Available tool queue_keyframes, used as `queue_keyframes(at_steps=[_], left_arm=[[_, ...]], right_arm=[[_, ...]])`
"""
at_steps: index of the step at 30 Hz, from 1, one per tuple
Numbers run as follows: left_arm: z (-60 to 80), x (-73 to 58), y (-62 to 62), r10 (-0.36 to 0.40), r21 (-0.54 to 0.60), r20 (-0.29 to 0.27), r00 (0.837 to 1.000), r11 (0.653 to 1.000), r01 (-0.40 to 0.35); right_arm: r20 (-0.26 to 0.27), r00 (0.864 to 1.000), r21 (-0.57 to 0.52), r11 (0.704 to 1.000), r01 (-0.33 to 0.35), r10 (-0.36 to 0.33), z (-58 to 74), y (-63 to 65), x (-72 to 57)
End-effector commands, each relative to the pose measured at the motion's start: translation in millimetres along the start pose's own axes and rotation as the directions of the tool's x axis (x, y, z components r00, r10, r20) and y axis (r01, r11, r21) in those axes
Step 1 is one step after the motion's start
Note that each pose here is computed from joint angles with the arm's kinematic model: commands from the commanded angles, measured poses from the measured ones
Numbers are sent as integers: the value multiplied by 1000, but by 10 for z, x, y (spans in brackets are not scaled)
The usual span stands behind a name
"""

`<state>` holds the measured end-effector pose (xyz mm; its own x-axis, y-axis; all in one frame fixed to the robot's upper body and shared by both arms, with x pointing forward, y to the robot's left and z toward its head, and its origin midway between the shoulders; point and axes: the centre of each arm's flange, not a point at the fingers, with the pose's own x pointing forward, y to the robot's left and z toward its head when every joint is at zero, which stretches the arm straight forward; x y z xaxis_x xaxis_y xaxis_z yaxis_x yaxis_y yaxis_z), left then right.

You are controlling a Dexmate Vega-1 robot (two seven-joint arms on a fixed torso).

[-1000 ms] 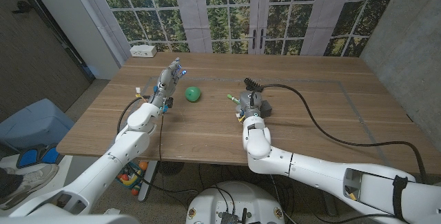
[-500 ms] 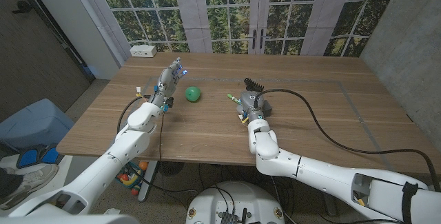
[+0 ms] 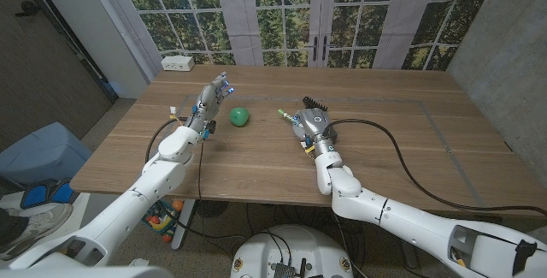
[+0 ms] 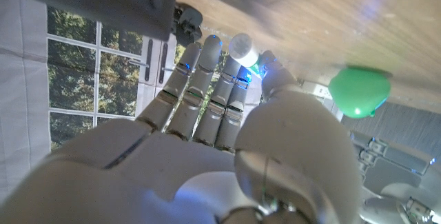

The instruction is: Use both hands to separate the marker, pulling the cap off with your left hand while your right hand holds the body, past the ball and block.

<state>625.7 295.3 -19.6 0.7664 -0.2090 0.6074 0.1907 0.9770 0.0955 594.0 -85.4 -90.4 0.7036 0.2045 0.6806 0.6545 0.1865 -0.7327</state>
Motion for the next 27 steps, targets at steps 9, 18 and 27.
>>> queue_keyframes(at_steps=[9,18,27], left_arm=[[232,51,-8,-27,204,-45,999,978,35],[380,84,-9,-57,301,-58,997,951,72],[546,152,-7,-129,382,-91,987,911,154]], right_arm=[[74,986,71,987,142,-147,-130,-194,0],[109,975,94,978,185,-195,-107,-287,-6],[143,964,99,973,211,-223,-95,-343,-15]])
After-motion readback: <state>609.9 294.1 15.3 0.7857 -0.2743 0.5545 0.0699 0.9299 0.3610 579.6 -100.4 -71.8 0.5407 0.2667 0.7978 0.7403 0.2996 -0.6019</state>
